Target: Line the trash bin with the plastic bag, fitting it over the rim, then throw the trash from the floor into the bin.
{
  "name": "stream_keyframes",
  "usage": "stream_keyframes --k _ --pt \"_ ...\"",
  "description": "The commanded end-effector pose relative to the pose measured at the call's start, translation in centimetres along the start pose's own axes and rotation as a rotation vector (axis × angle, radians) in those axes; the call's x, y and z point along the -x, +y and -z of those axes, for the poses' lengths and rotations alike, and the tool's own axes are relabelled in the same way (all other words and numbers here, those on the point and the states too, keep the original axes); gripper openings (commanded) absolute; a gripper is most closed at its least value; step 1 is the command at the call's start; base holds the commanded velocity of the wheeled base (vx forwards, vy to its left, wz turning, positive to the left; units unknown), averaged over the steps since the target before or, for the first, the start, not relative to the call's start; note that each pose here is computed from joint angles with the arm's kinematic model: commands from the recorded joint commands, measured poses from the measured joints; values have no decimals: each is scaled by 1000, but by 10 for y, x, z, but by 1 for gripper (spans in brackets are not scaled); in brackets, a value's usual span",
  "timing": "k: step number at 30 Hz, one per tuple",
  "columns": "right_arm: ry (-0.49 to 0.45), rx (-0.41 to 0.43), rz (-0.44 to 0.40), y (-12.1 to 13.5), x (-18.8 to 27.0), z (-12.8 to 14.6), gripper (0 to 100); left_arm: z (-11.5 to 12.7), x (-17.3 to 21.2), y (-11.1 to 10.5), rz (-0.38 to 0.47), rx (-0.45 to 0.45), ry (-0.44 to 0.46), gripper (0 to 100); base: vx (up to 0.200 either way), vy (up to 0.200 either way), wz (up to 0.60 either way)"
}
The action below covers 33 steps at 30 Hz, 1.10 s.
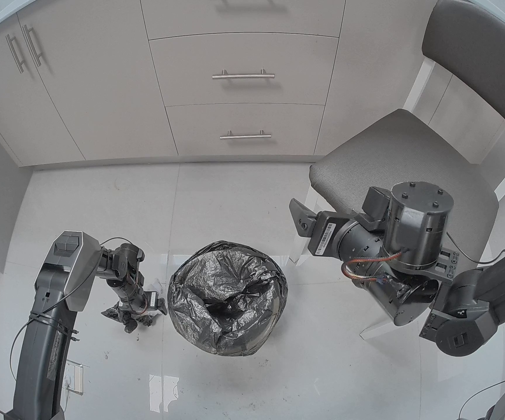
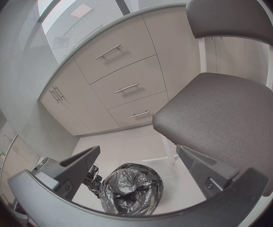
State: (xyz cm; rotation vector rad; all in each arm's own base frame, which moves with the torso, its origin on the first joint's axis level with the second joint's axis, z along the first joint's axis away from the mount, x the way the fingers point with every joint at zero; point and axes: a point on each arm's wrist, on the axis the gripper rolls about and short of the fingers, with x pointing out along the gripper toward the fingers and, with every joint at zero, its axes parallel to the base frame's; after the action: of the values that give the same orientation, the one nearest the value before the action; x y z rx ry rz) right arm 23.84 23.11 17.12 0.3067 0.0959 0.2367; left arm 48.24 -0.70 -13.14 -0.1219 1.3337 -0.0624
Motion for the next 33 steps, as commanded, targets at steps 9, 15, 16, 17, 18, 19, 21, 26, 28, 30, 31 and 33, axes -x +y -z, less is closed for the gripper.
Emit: stream_keyframes --k 9,15,16,17,18,19,21,26,28,30,31,33 --pt "23 18 12 -2 -8 14 100 -36 81 -14 11 -26 -186 100 0 0 0" --pt "17 13 10 -1 -7 12 100 -38 85 -21 12 -45 -199 100 0 0 0" --pt "17 13 10 -1 -7 12 100 -36 80 -20 1 -41 -187 100 0 0 0" --pt "17 13 10 -1 -7 12 100 -34 76 -20 -7 -39 -179 100 0 0 0" --pt "16 13 11 -1 -7 12 100 -32 68 -17 -21 -36 -165 100 0 0 0" --pt "15 13 12 -2 -7 12 100 -30 61 -16 -33 -34 -155 100 0 0 0" --pt "14 12 15 -3 -8 11 100 -26 50 -11 -50 -27 -137 100 0 0 0" --pt "18 15 20 -4 -9 13 100 -24 37 7 -56 -34 -142 100 0 0 0" --pt "19 15 20 -4 -9 13 100 -25 38 12 -62 -81 -150 100 0 0 0" --pt "22 16 21 -4 -10 14 100 -29 40 22 -55 -168 -178 100 0 0 0" --pt "24 18 22 -4 -11 15 100 -30 41 24 -30 -193 -196 100 0 0 0" --pt "28 21 26 -5 -12 18 100 -31 43 24 16 -213 -209 100 0 0 0"
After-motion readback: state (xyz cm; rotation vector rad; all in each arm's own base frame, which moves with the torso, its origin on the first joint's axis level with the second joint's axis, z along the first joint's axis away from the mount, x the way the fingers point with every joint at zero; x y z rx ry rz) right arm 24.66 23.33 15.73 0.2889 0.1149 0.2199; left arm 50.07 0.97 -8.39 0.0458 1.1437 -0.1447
